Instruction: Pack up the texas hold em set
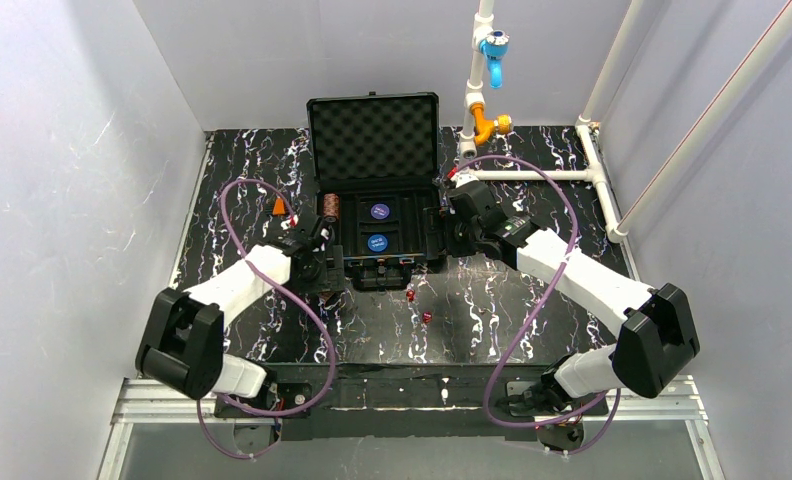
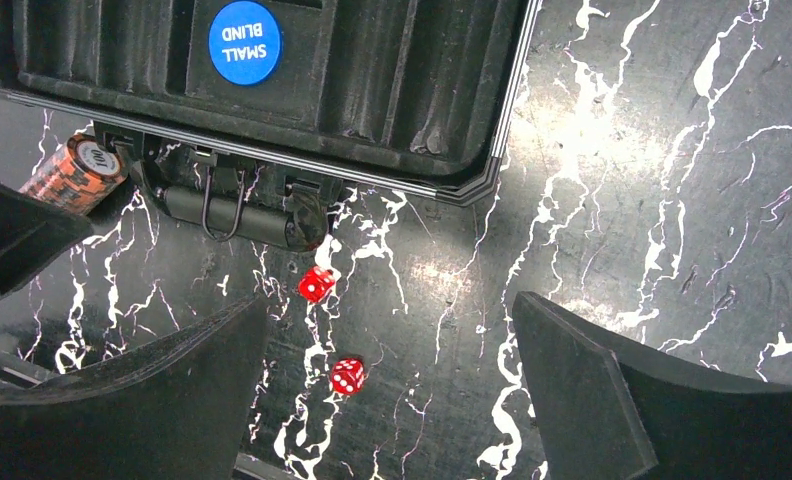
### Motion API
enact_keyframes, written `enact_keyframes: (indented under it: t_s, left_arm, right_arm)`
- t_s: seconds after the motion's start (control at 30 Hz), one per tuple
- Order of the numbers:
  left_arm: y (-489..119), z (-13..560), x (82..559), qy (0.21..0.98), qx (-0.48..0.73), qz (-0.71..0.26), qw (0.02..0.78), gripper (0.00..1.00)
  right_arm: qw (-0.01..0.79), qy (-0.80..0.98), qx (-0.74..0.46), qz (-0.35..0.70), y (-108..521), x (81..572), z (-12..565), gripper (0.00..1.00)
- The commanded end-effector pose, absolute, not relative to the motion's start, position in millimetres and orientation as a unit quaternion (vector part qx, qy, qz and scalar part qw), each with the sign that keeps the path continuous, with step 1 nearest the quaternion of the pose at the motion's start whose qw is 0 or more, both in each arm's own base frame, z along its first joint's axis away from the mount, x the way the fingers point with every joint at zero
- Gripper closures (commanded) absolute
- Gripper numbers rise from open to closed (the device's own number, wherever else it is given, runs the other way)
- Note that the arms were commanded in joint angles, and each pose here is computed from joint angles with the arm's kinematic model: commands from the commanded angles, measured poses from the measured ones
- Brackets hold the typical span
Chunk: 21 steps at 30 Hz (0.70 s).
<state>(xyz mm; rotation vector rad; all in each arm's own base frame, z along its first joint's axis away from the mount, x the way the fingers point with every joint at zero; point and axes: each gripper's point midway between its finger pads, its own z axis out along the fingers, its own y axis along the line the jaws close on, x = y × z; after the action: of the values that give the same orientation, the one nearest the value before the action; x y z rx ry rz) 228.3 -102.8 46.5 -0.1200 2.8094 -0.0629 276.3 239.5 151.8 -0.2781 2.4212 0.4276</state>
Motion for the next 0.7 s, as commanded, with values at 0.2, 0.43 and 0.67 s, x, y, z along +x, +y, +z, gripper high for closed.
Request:
enact_keyframes:
  t_s: [0.2,0.43,0.67]
  left_arm:
    - [-108.7,30.8,248.2,0.988,-0.010,0.003,0.156,0.07]
    - [-115.0,17.2,248.9,0.990,0.000,-0.002,0.140,0.15]
    - [-128.8,10.5,241.3,0.992,0.003,-0.024,0.123,0.32]
  right_arm:
    - [0.339,0.920,-0.108,0.164,233.6,273.9,158.6,0.00]
    - [0.333,0.924,-0.107,0.156,230.2,272.7,152.2,0.00]
    - [0.331,0.927,-0.104,0.145,227.1,275.1,149.0,0.00]
